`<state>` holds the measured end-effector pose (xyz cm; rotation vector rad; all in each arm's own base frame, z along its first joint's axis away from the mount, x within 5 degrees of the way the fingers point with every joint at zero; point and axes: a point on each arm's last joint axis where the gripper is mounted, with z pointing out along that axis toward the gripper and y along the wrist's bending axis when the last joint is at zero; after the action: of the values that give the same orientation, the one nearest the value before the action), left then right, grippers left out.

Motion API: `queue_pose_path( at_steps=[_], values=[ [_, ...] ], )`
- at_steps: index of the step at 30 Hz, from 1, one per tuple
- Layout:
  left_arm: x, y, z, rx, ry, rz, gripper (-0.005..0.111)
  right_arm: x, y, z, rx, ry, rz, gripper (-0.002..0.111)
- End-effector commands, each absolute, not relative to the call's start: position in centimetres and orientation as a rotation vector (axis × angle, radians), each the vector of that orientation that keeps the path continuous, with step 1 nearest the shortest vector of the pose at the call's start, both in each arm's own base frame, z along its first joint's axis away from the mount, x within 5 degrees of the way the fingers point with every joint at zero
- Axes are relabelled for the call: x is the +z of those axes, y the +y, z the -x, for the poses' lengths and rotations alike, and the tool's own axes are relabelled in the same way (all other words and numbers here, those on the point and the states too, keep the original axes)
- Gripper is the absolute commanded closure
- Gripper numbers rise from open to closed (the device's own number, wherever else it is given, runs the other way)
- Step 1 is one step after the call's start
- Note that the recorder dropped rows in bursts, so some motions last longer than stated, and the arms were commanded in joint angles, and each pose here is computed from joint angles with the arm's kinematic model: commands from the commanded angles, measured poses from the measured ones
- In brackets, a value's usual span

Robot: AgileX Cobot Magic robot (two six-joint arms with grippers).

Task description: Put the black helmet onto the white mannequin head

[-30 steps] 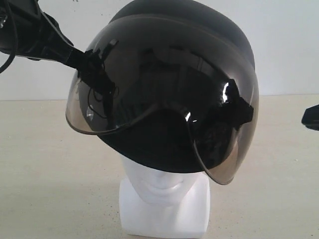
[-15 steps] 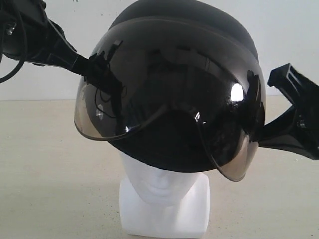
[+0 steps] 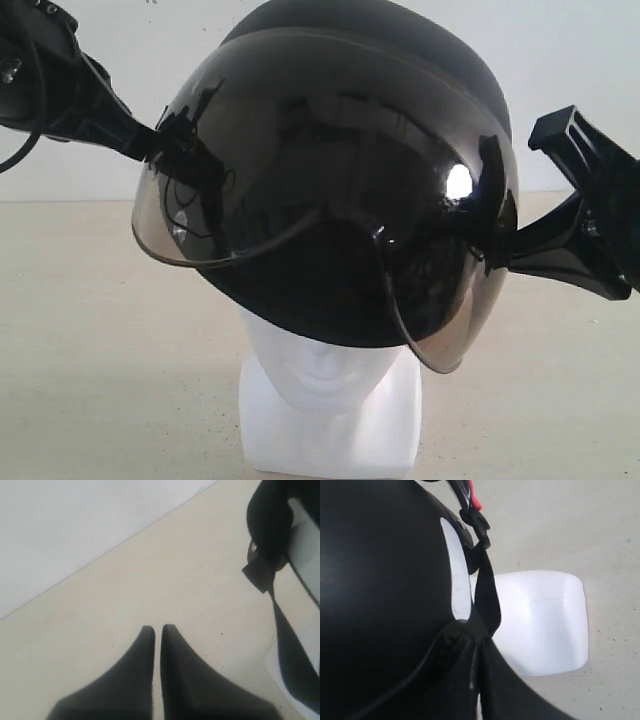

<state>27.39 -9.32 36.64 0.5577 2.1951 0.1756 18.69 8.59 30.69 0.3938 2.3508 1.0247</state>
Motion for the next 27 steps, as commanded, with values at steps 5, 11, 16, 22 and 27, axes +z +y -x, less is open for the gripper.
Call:
queue_pose_path(
  at_steps=[5, 11, 16, 22, 27],
  values=[
    [34.7, -9.1, -27.4, 0.176, 2.23, -0.561, 0.102, 31.5, 9.0, -18.9, 1.094, 2.285, -0.352, 0.108],
    [34.1, -9.0, -27.4, 0.193, 2.234, -0.578, 0.102, 31.7, 9.0, -18.9, 1.104, 2.266, -0.36, 0.108],
    [34.1, -7.7, -27.5, 0.227, 2.264, -0.52, 0.102, 32.2, 8.8, -18.7, 1.096, 2.227, -0.354, 0.108],
    [34.1, -6.4, -27.8, 0.207, 2.288, -0.442, 0.102, 33.0, 8.6, -17.9, 1.098, 2.183, -0.335, 0.108],
    [35.7, -5.6, -27.2, 0.162, 2.216, -0.372, 0.102, 33.8, 8.3, -17.2, 1.099, 2.129, -0.321, 0.108]
  ],
)
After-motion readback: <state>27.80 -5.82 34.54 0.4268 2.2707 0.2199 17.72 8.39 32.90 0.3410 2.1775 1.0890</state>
